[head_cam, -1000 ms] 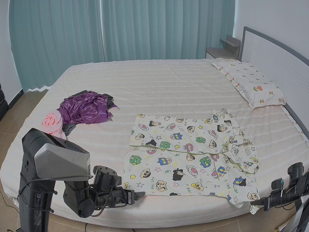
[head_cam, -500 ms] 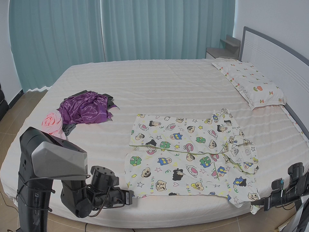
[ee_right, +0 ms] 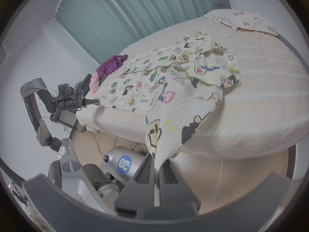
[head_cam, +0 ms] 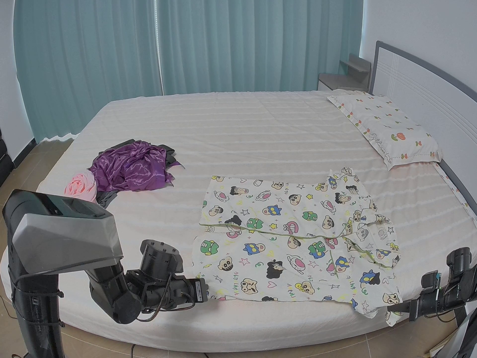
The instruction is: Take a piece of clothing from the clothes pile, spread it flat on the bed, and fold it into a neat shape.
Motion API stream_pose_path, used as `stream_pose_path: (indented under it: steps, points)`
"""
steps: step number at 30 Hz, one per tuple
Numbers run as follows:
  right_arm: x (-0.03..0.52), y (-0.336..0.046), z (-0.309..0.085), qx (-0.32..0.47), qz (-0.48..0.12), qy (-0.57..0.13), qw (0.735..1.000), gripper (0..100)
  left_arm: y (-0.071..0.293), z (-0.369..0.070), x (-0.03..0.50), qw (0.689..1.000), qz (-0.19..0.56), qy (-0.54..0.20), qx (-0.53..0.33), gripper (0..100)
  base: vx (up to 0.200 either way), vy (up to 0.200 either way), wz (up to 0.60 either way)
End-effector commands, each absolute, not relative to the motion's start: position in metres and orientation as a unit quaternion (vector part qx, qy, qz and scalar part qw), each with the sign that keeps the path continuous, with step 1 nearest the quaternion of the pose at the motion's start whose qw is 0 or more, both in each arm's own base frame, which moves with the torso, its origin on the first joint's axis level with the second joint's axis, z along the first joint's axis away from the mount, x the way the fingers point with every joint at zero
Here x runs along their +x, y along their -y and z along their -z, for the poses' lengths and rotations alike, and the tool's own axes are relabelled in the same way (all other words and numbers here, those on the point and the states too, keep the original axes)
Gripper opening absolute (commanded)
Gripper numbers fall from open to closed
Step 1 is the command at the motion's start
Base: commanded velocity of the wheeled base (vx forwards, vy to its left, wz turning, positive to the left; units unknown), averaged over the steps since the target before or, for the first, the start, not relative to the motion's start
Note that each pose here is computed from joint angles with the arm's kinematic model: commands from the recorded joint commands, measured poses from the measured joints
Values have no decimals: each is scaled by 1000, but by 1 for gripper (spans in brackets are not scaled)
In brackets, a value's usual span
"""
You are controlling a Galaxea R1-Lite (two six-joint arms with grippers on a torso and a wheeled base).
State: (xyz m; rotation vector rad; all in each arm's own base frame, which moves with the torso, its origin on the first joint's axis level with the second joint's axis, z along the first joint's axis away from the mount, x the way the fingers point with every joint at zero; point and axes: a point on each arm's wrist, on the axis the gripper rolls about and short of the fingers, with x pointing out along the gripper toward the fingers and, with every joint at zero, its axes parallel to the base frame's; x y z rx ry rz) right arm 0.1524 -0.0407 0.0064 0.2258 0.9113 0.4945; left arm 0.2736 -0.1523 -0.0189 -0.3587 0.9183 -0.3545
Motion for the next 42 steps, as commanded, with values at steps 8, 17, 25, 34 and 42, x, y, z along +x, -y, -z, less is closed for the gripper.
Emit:
stream_pose_path:
  steps: [8, 17, 25, 34, 42]
  points:
    - [197, 37, -39, 152, -231, -386, 880, 0, 178, -49, 327, 864, 141, -416, -248, 0, 0, 0, 0]
    - [199, 40, -56, 160, -225, -391, 878, 0, 173, -63, 325, 860, 117, -419, -268, 0, 0, 0, 0]
    - [175, 37, -62, 160, -221, -399, 876, 0, 159, -72, 292, 855, 115, -431, -265, 0, 0, 0, 0]
    - [154, 35, -61, 154, -219, -415, 869, 0, 146, -69, 262, 847, 107, -453, -256, 0, 0, 0, 0]
    - [143, 35, -64, 158, -210, -426, 866, 0, 142, -66, 249, 842, 105, -467, -249, 0, 0, 0, 0]
